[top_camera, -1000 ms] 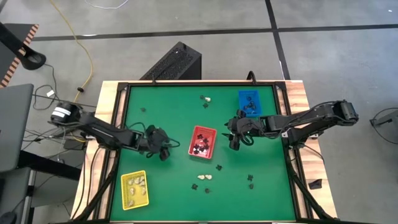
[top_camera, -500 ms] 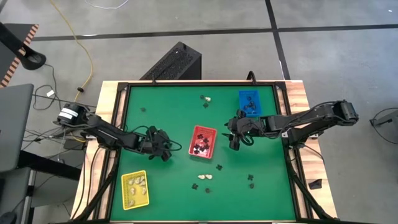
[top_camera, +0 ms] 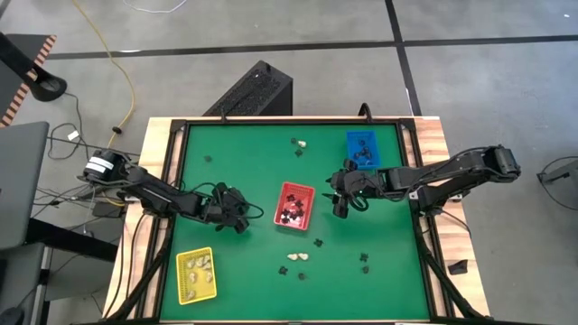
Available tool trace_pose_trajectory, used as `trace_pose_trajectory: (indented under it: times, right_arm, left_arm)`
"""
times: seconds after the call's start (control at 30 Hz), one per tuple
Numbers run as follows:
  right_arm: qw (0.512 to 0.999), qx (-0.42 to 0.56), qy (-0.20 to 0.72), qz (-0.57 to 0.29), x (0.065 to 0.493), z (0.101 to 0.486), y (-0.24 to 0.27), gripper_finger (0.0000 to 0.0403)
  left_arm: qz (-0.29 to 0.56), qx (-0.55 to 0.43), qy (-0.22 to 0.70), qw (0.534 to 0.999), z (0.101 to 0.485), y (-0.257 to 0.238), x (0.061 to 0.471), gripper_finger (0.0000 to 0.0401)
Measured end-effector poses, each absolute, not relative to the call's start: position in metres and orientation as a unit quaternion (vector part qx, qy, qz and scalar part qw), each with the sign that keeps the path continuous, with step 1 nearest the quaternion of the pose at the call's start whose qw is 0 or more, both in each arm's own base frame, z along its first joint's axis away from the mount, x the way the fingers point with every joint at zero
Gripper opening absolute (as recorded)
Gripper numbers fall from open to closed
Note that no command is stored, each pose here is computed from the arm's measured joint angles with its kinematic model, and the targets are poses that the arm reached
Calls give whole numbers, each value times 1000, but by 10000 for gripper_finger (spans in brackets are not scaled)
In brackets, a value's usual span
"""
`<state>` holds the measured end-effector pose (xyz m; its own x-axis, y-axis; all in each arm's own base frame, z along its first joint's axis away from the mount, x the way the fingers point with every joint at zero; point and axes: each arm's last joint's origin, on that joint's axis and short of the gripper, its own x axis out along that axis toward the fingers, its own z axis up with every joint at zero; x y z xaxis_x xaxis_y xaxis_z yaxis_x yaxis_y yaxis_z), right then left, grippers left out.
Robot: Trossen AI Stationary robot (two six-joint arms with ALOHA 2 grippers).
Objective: Sort Halloween decoration
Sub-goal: Put the black spider toy into the red bin
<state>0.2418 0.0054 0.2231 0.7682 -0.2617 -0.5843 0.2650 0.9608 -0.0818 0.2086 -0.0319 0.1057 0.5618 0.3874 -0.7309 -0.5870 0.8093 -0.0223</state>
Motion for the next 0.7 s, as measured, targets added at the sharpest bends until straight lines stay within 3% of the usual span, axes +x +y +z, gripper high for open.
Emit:
trace_pose_trajectory:
  times: [0.43, 0.7]
  right_arm:
    - [940, 3, 310, -140, 242, 223, 5, 248]
    - [940, 3, 310, -140, 242, 223, 5, 248]
  left_arm:
    - [232, -146, 319, 907, 117, -36, 221, 62]
    - [193, -155, 230, 941, 149, -36, 224, 61]
